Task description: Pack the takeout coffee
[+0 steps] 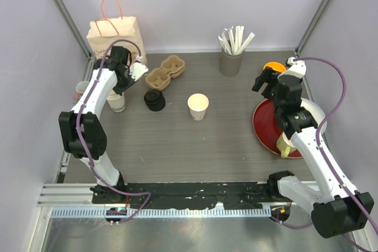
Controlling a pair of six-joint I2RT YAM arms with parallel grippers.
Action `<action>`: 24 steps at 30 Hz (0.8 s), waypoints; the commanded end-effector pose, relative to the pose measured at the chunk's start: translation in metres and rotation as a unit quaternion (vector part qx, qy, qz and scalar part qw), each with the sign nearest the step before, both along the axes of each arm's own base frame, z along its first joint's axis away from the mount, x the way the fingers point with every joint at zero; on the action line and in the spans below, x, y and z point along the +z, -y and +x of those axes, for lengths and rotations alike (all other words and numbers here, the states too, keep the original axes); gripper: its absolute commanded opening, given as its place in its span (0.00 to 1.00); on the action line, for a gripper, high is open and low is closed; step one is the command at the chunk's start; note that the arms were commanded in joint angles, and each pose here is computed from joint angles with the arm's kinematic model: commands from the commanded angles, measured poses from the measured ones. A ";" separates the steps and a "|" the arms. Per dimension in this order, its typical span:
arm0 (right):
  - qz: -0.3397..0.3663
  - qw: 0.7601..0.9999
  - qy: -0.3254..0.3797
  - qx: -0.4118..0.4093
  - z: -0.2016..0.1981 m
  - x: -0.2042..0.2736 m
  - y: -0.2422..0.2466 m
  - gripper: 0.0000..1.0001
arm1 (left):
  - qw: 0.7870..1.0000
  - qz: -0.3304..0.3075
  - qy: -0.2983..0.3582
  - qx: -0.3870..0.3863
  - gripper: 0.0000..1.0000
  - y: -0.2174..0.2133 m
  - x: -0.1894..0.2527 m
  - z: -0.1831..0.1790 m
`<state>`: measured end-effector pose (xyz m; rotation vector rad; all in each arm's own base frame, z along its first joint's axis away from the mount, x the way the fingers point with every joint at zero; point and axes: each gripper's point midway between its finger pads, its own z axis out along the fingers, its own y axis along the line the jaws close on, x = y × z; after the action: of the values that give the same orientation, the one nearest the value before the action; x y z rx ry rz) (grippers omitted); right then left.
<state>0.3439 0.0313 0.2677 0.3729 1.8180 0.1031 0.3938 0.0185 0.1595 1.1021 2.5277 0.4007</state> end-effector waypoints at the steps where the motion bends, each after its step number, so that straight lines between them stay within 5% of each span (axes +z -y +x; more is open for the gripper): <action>1: 0.011 0.999 0.030 0.001 0.005 0.016 -0.002 0.89 | 0.994 0.015 0.107 -0.013 0.00 -0.004 0.052 0.024; 5: 0.012 0.999 0.031 0.004 0.007 0.017 -0.003 0.89 | 0.999 0.012 0.047 0.001 0.00 -0.005 0.023 0.015; 11: 0.006 1.000 0.031 0.001 0.004 0.017 -0.001 0.89 | 0.988 -0.038 0.146 0.026 0.00 0.001 0.074 0.034; 18: 0.013 0.999 0.030 0.005 0.005 0.014 -0.003 0.89 | 0.998 -0.038 0.041 -0.013 0.00 0.030 0.000 -0.020; 24: 0.012 0.999 0.030 0.008 0.006 0.016 -0.004 0.89 | 0.991 -0.031 0.126 0.017 0.00 0.016 0.062 0.010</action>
<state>0.3448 0.0340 0.2677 0.3639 1.8172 0.1182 0.3759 -0.0045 0.1577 1.0707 2.4630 0.3728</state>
